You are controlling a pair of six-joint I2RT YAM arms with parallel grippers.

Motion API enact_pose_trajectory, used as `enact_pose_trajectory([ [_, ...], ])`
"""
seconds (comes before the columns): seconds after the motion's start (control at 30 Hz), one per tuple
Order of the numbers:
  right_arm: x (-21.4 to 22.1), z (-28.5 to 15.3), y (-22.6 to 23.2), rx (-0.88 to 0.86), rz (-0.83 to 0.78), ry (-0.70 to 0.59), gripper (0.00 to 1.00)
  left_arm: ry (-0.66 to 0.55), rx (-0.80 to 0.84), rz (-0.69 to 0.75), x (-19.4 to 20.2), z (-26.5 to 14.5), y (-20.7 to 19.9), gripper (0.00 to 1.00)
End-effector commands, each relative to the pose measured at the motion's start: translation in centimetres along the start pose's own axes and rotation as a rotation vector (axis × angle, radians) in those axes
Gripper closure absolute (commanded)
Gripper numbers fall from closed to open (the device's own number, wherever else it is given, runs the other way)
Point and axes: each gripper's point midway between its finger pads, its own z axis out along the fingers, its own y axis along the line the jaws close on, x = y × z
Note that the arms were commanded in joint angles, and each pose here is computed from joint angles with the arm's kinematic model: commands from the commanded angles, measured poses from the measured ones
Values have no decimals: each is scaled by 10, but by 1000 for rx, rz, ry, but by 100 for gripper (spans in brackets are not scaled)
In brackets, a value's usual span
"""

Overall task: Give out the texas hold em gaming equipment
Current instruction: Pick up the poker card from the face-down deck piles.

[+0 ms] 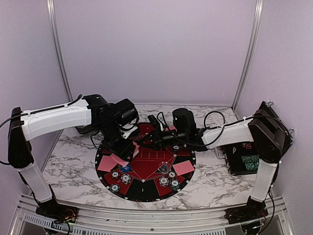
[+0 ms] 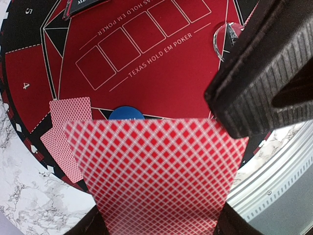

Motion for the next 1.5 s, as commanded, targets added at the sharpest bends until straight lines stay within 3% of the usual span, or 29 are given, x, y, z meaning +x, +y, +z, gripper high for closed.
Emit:
enact_pose_trajectory([
  [0.0,-15,-12,6,-6,-5,-58,100,18,4,6,4,-1,-1,47],
  [0.3,-16,-13,10,-23,-7,-56,100,16,4,5,3,-1,-1,47],
  [0.43,-15,-13,14,-27,-12,-54,83,17,6,7,3,-1,-2,47],
  [0.6,-6,-4,14,-31,-9,-25,72,15,6,7,3,-2,-2,47],
  [0.9,2,7,9,-29,5,0,72,14,5,6,3,-2,-1,47],
  [1.23,2,10,9,-30,10,4,88,17,4,7,4,-1,-2,47],
  [1.47,3,12,5,-27,17,13,93,18,2,6,5,-1,-1,47],
])
